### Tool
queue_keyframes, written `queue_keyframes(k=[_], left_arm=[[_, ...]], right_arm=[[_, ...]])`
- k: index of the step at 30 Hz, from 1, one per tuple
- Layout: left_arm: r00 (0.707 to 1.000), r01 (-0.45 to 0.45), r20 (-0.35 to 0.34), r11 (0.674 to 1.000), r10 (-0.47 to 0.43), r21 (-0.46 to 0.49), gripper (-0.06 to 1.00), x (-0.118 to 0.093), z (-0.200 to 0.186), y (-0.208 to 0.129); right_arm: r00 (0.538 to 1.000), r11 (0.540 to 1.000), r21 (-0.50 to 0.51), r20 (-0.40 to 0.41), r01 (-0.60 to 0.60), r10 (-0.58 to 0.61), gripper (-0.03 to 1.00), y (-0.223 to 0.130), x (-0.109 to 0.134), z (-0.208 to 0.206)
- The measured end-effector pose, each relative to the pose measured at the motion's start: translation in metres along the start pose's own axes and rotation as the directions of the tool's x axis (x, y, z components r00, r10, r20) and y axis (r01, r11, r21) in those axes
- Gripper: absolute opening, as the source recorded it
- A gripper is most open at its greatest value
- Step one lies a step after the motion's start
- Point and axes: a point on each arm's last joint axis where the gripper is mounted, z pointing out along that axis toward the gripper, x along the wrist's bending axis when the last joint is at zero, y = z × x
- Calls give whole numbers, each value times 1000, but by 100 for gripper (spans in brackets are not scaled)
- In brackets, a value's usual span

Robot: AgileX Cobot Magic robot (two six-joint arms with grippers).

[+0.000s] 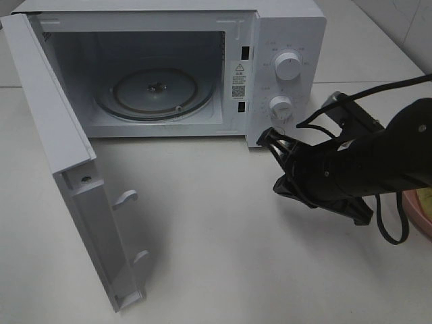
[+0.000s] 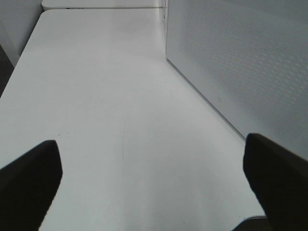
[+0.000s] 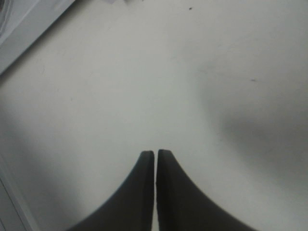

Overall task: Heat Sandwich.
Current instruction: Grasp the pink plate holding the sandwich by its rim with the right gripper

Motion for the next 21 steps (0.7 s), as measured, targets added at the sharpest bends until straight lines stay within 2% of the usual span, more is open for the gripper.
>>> queue_keyframes(k=[2,3,6,7,8,9,11,12,13,16,17,18,21], left_arm=[[1000,0,0,1000,0,0,97,0,0,0],[1000,0,0,1000,0,0,97,0,0,0],[1000,0,0,1000,0,0,97,0,0,0],[1000,0,0,1000,0,0,97,0,0,0],[1000,0,0,1000,0,0,97,0,0,0],[1000,0,0,1000,0,0,97,0,0,0],[1000,0,0,1000,0,0,97,0,0,0],[1000,0,0,1000,0,0,97,0,0,0],[1000,0,0,1000,0,0,97,0,0,0],[1000,0,0,1000,0,0,97,0,0,0],[1000,0,0,1000,0,0,97,0,0,0],[1000,0,0,1000,0,0,97,0,0,0],[1000,0,0,1000,0,0,97,0,0,0]], right_arm=[[995,994,50,-6,99,-98,5,-2,5,-1],[995,994,50,-6,99,-98,5,-2,5,-1],[952,941,142,-36,306,-304,6,-6,11,-3],[936,921,166,-45,352,-349,6,-7,12,-4],[936,921,166,-45,352,-349,6,-7,12,-4],[893,870,205,-61,449,-446,6,-8,14,-5],[845,814,236,-69,531,-531,6,-9,14,-7],[845,814,236,-69,531,-531,6,-9,14,-7],[796,758,265,-75,596,-601,7,-8,15,-9],[717,666,310,-80,679,-693,7,-5,18,-16],[717,666,310,-80,679,-693,7,-5,18,-16],[658,601,339,-76,724,-749,9,-2,18,-22],[582,519,377,-68,767,-810,11,3,20,-34]])
